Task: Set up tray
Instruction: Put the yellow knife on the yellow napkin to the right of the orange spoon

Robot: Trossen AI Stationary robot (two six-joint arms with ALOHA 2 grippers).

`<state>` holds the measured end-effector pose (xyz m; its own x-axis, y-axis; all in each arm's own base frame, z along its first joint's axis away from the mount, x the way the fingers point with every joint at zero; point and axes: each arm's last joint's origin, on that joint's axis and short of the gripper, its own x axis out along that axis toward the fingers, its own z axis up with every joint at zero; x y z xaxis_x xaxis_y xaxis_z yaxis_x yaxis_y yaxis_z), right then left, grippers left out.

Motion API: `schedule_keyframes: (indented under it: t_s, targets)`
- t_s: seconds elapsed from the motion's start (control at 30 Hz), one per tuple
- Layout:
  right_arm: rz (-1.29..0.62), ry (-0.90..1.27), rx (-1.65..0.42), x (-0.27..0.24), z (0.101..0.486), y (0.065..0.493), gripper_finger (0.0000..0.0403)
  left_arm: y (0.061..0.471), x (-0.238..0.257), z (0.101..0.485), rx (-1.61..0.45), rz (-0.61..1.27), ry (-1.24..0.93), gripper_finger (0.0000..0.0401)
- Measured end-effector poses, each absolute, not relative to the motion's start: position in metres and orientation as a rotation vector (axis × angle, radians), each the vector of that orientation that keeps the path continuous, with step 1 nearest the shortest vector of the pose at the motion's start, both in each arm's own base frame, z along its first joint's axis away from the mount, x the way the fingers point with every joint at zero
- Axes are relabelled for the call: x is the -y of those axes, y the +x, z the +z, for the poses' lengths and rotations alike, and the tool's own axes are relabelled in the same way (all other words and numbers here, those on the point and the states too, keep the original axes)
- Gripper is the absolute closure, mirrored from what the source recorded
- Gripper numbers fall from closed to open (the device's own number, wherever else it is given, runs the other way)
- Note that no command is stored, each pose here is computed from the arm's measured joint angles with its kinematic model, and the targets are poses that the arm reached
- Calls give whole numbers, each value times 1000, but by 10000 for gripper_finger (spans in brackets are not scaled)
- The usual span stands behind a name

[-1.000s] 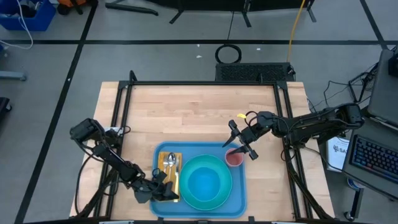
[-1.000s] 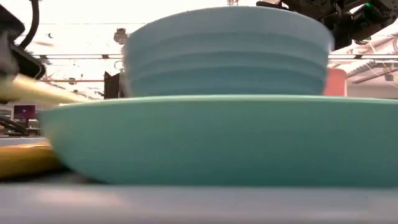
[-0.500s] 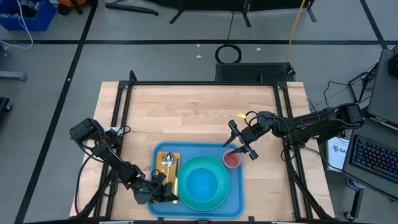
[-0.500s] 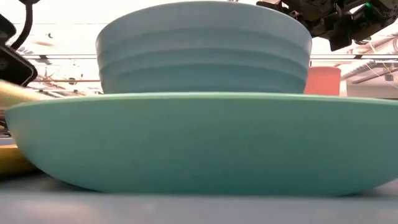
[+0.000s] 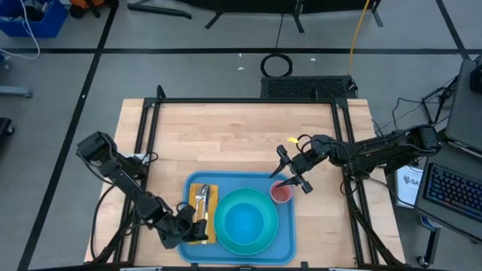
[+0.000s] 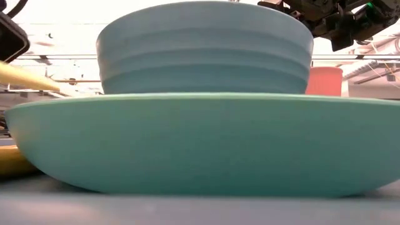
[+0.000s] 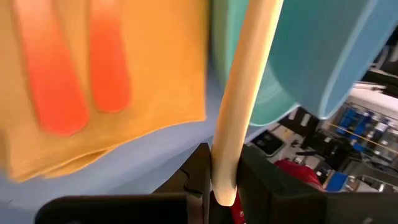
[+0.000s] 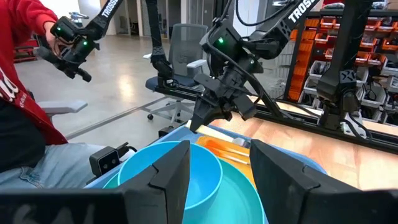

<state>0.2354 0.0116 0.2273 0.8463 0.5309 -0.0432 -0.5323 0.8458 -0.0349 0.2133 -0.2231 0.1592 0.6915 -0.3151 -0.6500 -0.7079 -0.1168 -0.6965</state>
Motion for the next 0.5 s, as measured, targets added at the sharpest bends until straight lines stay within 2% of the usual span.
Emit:
schedule_keyframes:
  t_s: [0.5]
  targets:
    - [561, -45, -36, -12, 227, 235, 248, 214, 214, 152, -881, 503, -1669, 348]
